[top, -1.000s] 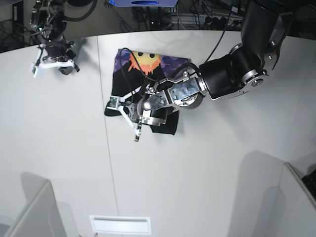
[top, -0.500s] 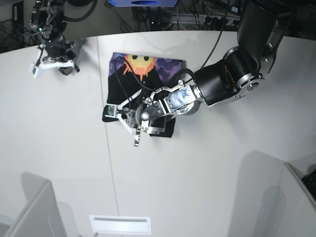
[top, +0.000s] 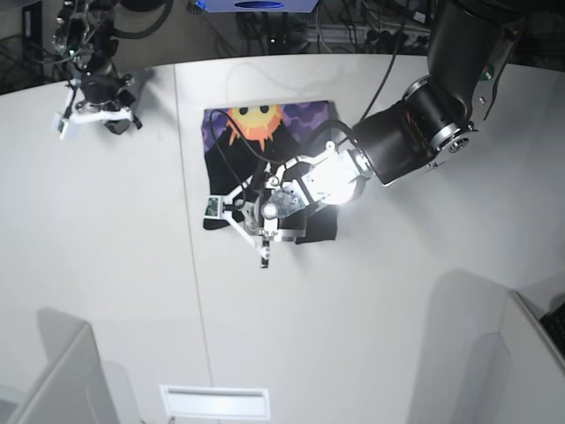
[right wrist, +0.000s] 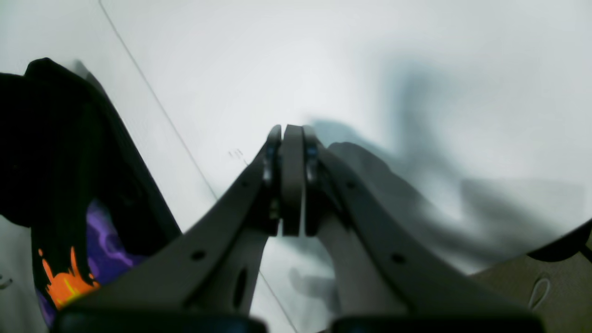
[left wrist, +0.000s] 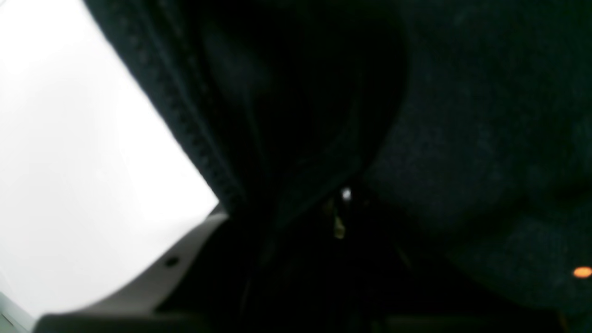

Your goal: Fold the T-shirt properly

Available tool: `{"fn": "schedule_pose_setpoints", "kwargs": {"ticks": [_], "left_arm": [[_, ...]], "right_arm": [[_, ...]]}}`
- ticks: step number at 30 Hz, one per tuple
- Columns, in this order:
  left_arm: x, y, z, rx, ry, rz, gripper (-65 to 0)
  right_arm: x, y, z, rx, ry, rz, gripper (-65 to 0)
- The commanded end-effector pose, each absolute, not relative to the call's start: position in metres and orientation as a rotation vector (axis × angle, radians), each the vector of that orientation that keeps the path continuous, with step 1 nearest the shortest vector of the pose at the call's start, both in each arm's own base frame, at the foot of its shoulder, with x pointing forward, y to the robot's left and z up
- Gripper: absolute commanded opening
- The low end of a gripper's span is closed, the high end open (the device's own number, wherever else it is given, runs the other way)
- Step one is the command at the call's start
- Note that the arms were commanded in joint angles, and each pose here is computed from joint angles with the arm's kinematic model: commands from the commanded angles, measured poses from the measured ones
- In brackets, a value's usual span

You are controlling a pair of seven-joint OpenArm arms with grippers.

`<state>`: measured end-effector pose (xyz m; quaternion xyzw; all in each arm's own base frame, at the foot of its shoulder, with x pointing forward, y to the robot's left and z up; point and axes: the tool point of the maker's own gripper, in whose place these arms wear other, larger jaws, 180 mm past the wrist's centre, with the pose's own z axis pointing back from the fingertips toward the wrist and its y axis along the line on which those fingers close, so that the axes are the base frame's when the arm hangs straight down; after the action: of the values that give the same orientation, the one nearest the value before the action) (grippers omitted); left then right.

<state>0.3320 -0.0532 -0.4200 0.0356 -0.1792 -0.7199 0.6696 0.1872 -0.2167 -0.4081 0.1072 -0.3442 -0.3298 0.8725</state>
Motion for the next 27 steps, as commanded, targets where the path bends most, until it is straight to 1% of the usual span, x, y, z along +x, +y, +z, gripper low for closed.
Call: {"fn": "schedule_pose_setpoints", "kwargs": {"ticks": [1,11,18,21,22,23,26,27], "left_arm": [[0.342,-0.049,-0.412,0.128,-0.410,-1.629,-65.0],[0.340,-0.053,-0.412,0.130,-0.412,-1.641,-65.0],[0.350,-0.053,-0.403,0.147,-0.433,-1.638,-65.0],[0.357,-0.054,-0.396,0.159,-0.446,-1.640,-43.8],[0.359,-0.054,-0.394,0.159,-0.451,-1.636,-38.7],[0.362,-0.054,-0.392,0.163,-0.458,-1.631,-31.8],[0.373,-0.064,-0.377,0.176,-0.497,-1.638,-15.6],[0.374,-0.065,-0.375,0.179,-0.502,-1.637,-12.2]], "right_arm": [[0.194,-0.220,-0.399,0.221,-0.758,-0.673,-65.0],[0.198,-0.221,-0.397,0.223,-0.769,-0.671,-65.0],[0.199,-0.219,-0.397,0.227,-0.769,-0.667,-65.0],[0.199,-0.219,-0.397,0.227,-0.769,-0.667,-65.0],[0.200,-0.219,-0.396,0.228,-0.770,-0.667,-65.0],[0.200,-0.219,-0.396,0.228,-0.770,-0.667,-65.0],[0.200,-0.218,-0.397,0.229,-0.769,-0.666,-65.0],[0.200,-0.218,-0.396,0.230,-0.771,-0.666,-65.0]]}}
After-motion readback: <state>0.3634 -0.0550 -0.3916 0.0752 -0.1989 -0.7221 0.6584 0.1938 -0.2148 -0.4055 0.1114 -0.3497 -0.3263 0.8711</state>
